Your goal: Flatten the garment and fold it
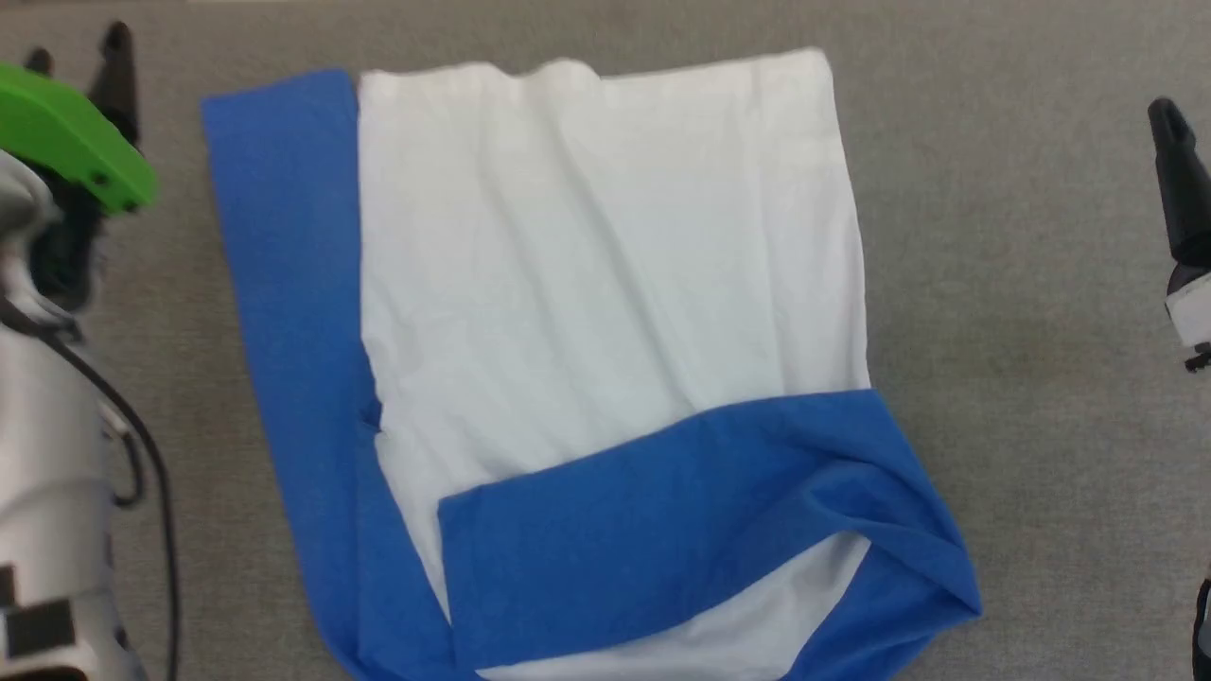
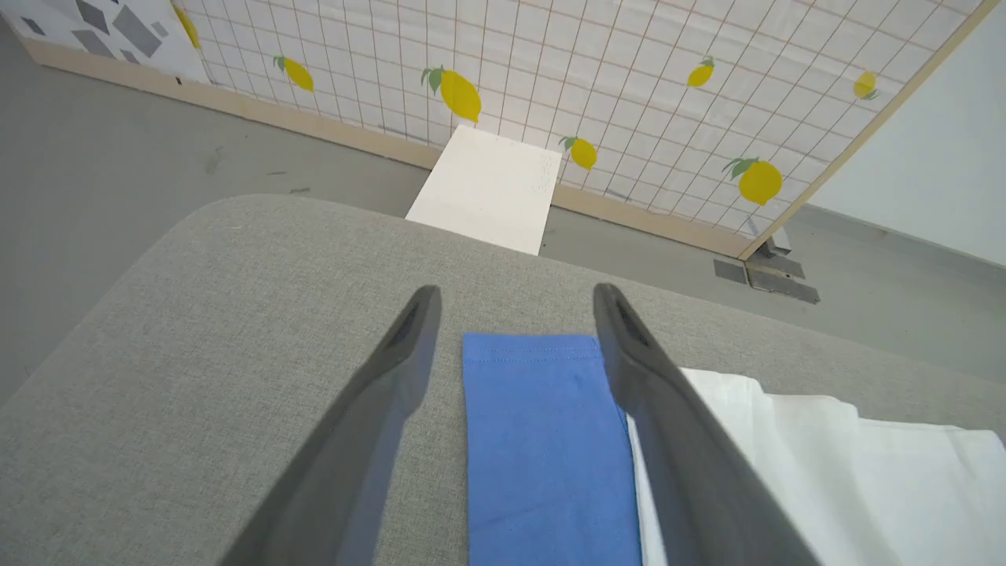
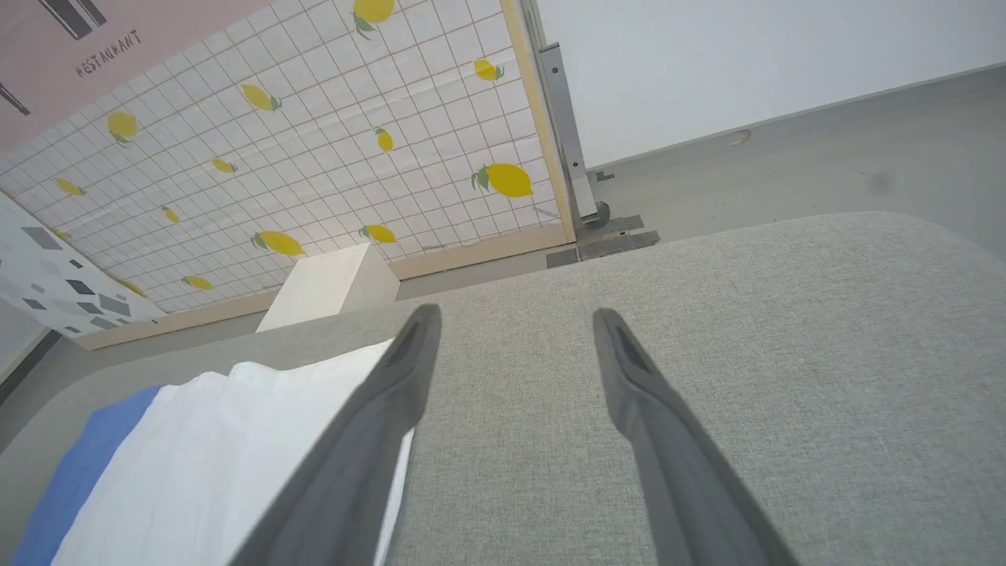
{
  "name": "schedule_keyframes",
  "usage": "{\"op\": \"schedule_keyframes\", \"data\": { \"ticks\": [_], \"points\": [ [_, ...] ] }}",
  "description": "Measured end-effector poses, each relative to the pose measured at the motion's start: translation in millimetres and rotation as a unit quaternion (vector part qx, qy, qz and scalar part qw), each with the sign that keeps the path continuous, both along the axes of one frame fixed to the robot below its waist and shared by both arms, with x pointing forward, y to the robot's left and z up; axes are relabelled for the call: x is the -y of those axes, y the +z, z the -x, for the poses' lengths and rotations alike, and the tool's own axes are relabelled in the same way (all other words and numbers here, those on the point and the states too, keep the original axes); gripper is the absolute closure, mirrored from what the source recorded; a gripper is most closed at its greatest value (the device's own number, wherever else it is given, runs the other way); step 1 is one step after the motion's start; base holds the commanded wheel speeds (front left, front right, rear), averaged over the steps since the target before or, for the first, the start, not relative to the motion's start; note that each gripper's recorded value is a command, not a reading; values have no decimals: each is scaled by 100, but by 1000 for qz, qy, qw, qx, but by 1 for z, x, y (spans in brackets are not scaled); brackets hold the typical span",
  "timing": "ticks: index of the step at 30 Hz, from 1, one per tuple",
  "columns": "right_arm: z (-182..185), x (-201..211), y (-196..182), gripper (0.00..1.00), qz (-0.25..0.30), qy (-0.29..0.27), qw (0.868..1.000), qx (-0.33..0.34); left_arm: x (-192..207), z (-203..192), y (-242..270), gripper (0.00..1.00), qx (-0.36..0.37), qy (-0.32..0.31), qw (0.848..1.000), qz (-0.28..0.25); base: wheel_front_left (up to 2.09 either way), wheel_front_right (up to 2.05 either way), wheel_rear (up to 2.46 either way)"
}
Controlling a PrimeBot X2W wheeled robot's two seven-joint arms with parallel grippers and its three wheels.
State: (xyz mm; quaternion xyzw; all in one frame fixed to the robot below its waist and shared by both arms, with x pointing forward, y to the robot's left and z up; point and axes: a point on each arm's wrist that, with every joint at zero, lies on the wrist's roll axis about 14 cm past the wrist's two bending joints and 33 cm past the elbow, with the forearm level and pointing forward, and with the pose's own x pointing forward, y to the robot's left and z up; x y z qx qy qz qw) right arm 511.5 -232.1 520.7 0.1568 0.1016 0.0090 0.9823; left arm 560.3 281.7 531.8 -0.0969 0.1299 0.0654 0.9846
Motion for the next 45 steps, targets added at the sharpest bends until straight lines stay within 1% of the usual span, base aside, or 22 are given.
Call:
{"op": "schedule_keyframes", "data": {
  "ticks": [3,6,11,16,21,22,24,26,28,30,35,39,41,43,45],
  "points": [
    [-6,2,-22,0,1,-1,1000,-21,-7,-17,-26,0,-66,4,998,6,0,0,0],
    [-9,6,-45,0,2,-4,999,-44,-12,-28,-57,0,-126,3,992,2,0,0,0],
    [-12,11,-75,0,4,-6,997,-73,-24,-33,-113,0,-224,5,974,-15,0,0,0],
    [-13,19,-97,0,10,-15,996,-93,-16,-32,-158,0,-287,-5,958,-3,0,0,0],
    [-12,20,-115,0,10,-16,993,-113,-13,-35,-172,0,-319,-7,948,22,0,0,0],
    [-13,20,-118,0,10,-16,993,-116,-13,-35,-173,21,-323,-8,946,30,0,0,0],
    [-13,18,-120,0,8,-14,993,-118,-13,-35,-172,100,-318,-8,947,42,0,0,0],
    [-14,17,-122,0,6,-13,993,-118,-14,-37,-169,100,-305,-4,951,53,0,0,0],
    [-14,17,-121,0,5,-13,993,-117,-10,-41,-163,100,-265,7,958,107,0,0,0],
    [-14,17,-117,0,4,-13,993,-113,-7,-43,-157,100,-225,21,963,146,0,0,0],
    [-11,14,-106,0,-3,-14,995,-103,-17,-37,-133,100,-137,62,963,224,0,0,0],
    [-4,12,-98,0,-9,-15,995,-100,-36,-26,-100,100,-73,85,964,242,0,0,0],
    [-1,10,-94,0,-14,-16,995,-97,-40,-19,-85,100,-49,87,966,239,0,0,0],
    [3,9,-88,0,-18,-17,995,-94,-40,-11,-72,100,-34,83,967,237,0,0,0],
    [8,5,-83,0,-28,-16,995,-89,-33,-3,-53,100,-14,63,969,237,0,0,0]
  ]
}}
